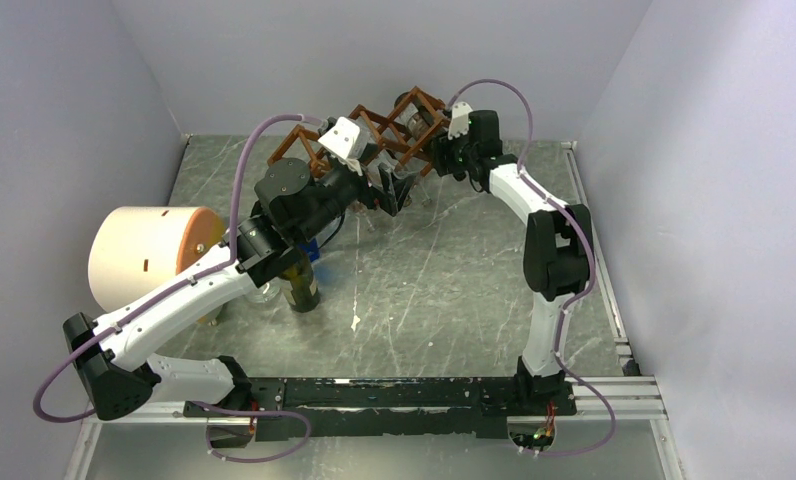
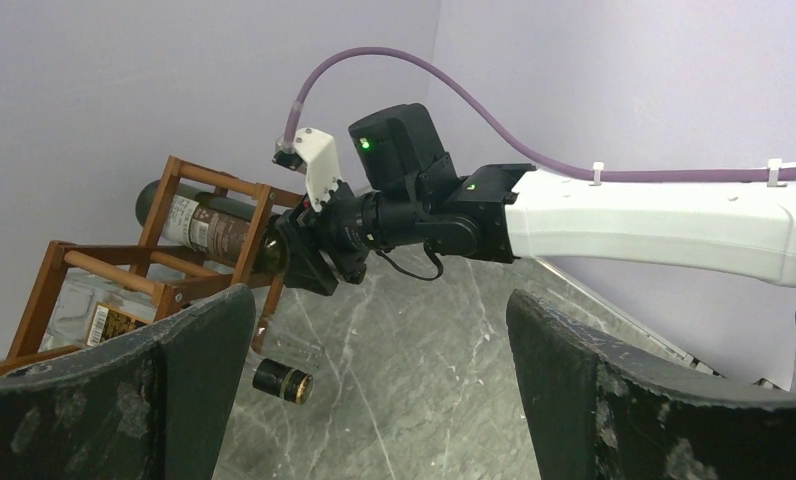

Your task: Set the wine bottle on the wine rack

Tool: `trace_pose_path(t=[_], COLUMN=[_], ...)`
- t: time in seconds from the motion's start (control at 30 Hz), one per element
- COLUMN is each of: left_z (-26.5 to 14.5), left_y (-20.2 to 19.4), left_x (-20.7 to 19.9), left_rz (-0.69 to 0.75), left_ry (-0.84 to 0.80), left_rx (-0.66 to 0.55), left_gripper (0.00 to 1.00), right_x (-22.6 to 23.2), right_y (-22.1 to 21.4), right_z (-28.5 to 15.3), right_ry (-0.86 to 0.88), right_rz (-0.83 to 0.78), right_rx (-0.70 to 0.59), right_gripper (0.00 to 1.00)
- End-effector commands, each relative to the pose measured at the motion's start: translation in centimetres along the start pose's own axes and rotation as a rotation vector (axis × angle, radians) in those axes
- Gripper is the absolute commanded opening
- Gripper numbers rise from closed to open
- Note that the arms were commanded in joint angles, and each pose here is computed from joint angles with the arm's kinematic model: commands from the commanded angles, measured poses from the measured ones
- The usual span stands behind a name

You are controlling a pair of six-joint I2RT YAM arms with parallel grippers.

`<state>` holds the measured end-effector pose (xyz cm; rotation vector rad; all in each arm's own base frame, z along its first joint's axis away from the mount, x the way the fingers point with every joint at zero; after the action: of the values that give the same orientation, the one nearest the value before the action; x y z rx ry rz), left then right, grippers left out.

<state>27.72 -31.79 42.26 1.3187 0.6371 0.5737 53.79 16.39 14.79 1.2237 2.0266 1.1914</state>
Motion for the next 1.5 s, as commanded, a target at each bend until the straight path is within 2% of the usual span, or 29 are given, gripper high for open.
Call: trace_pose_path(t=[0.0, 0.13, 0.4, 0.6, 0.73, 0.87, 1.03, 1.27, 1.47], left_z=[-0.2, -0.1, -0.3, -0.7, -1.5, -2.9, -5.1, -8.8, -11.6], left_y=[1.3, 1.3, 1.4, 1.8, 2.5, 3.5, 4.6, 5.7, 6.2], left_x=[-0.3, -0.2, -0.1, 0.3, 1.0, 1.9, 3.7, 5.9, 8.2], left_rz=[0.001, 0.006, 0.019, 0.033, 0.05, 0.088, 0.11, 0.114, 0.13], left_ry=[-0.009, -0.009, -0.002, 0.018, 0.05, 0.092, 0.18, 0.296, 0.422], left_rx=[-0.025, -0.023, -0.02, -0.025, -0.028, -0.045, -0.089, -0.107, -0.123], left_gripper=[1.0, 1.0, 1.0, 1.0, 1.0, 0.99, 1.0, 1.0, 1.0], right_x=[0.5, 0.3, -0.6, -0.4, 1.2, 4.2, 9.0, 19.5, 28.4], right_y=[3.5, 3.6, 4.7, 5.4, 5.9, 5.9, 7.1, 8.7, 8.6], right_z=[-0.3, -0.5, -3.7, -7.3, -10.5, -13.7, -18.0, -22.3, -23.7], right_ry=[-0.023, -0.041, -0.138, -0.183, -0.14, -0.035, 0.167, 0.439, 0.623], right_rz=[-0.037, -0.031, -0.002, 0.049, 0.127, 0.244, 0.268, 0.084, -0.003], right_rx=[-0.133, -0.139, -0.17, -0.188, -0.203, -0.219, -0.291, -0.445, -0.517], right_gripper=[0.59, 0.62, 0.8, 0.82, 0.82, 0.79, 0.78, 0.81, 0.81])
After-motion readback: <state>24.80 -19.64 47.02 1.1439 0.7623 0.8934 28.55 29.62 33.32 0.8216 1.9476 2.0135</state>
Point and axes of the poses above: each gripper's point midway between its finger pads, its own z axis out along the fingers, its own x axis along the line the jaws close on, y = z × x, the point moved 1 cm from there along -z, back along the fingers, and after that the axes turned 1 degree about z, right-handed, at the moved point
